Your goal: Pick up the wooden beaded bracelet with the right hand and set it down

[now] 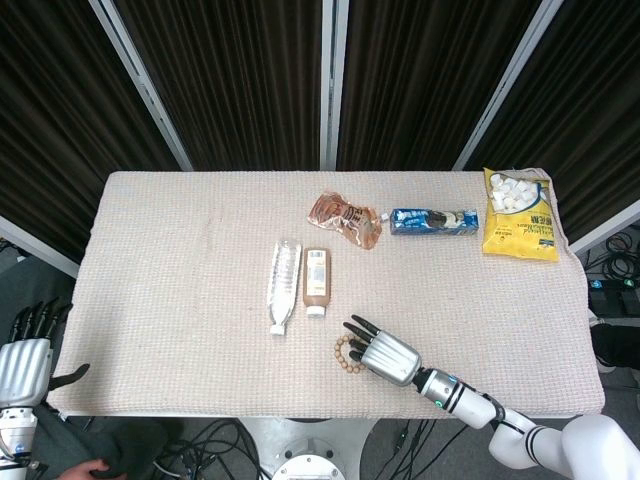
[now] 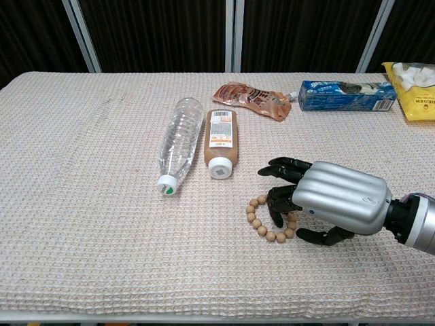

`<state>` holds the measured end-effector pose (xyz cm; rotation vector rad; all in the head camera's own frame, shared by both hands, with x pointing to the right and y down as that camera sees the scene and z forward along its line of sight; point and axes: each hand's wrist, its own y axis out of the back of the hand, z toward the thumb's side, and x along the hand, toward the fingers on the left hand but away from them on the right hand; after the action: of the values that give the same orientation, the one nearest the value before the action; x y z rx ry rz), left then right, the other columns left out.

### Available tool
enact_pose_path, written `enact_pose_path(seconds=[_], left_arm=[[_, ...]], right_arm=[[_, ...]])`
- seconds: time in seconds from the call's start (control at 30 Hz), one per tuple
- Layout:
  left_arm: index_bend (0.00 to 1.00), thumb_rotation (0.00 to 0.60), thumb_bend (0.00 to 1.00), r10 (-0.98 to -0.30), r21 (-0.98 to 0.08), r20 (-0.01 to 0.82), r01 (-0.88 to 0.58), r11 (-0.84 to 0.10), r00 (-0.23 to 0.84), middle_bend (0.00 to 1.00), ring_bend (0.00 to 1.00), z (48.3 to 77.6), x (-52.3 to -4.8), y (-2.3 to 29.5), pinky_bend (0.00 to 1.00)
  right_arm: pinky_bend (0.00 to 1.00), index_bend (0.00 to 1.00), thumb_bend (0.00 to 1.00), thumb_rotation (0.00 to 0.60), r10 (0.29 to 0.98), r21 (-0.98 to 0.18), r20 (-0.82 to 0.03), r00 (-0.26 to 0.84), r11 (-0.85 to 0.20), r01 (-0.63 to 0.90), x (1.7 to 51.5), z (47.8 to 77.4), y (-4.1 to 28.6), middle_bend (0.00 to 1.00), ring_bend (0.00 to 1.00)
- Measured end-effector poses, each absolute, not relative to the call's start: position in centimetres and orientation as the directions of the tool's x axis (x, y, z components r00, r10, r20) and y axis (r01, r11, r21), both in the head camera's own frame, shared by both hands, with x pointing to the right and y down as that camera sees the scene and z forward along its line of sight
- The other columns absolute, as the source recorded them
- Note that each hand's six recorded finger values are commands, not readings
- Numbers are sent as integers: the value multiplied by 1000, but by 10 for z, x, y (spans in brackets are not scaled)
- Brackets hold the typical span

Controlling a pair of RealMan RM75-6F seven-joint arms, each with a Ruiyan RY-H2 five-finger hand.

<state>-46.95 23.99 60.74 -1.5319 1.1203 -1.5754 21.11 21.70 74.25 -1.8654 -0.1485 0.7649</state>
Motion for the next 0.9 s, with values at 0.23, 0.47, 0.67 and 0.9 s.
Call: enact_pose_path(seconds=[0.23,0.47,0.67,0.9], left_arm=[[140,600,0,-899,-901,429,-110,-419,-93,60,0,610,-471,240,0],[140,600,0,-900,-903,425,-113,-415,-96,60,0,609,-473,241,0],[140,600,0,-899,-901,429,-109,-420,-85,60,0,610,-470,240,0],[140,600,0,-901,-901,430,-98,-423,-64,60,0,610,-464,234,0]], right_arm=[[0,628,339,600,460,-880,-431,777,-405,-248,220,748,214,466,137],[0,716,634,600,512,-906,-374,774,-379,-187,221,742,205,565,232],[0,726,727,600,633,-869,-340,696,-494,24,231,729,183,596,267],[0,720,737,600,768,-592,-417,486,-636,496,261,716,149,598,269]])
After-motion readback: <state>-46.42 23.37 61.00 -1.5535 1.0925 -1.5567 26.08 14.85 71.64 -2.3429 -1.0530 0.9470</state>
